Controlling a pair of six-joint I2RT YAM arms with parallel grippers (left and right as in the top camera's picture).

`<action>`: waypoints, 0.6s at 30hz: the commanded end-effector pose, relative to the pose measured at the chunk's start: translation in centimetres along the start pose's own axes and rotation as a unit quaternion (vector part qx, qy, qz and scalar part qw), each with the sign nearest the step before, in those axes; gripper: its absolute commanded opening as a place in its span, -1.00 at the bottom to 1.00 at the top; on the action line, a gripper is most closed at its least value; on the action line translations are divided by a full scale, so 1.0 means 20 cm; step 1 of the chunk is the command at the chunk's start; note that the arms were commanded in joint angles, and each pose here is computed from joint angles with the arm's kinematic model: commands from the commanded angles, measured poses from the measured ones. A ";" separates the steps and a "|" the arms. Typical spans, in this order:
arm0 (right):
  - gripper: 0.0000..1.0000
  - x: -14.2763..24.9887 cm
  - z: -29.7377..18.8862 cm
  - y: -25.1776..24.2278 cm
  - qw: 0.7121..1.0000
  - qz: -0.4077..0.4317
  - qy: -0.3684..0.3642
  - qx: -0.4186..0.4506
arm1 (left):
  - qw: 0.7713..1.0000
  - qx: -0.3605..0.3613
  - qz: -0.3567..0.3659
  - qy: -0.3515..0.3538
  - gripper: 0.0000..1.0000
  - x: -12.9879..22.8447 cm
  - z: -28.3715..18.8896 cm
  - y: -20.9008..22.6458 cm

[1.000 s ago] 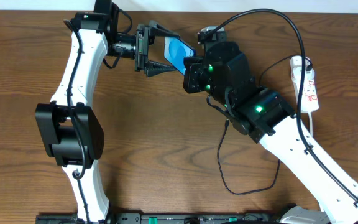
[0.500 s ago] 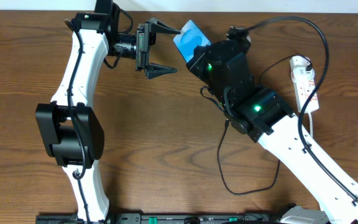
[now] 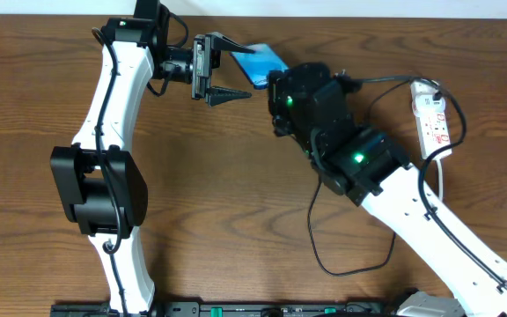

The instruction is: Plug charger to phone and switch on socket

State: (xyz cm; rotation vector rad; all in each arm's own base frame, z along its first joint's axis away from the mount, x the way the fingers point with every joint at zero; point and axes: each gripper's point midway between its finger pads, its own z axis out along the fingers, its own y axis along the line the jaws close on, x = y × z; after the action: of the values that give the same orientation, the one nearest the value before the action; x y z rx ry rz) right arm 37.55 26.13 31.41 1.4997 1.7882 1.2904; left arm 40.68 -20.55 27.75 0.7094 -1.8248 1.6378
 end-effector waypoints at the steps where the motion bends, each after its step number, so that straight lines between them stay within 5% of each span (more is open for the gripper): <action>1: -0.97 0.05 -0.01 0.04 0.999 0.040 0.007 -0.013 | 1.000 0.008 0.019 0.010 0.50 0.10 -0.01 -0.06; 18: -0.97 0.01 0.11 -0.02 0.999 0.035 -0.032 -0.009 | 0.998 -0.036 0.019 -0.057 0.32 -0.01 -0.01 0.02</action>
State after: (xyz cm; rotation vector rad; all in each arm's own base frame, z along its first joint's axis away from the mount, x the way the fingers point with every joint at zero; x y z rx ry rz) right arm 39.03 27.45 27.94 1.5893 1.7671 1.2288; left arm 40.87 -20.42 26.52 0.7532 -1.8905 1.5849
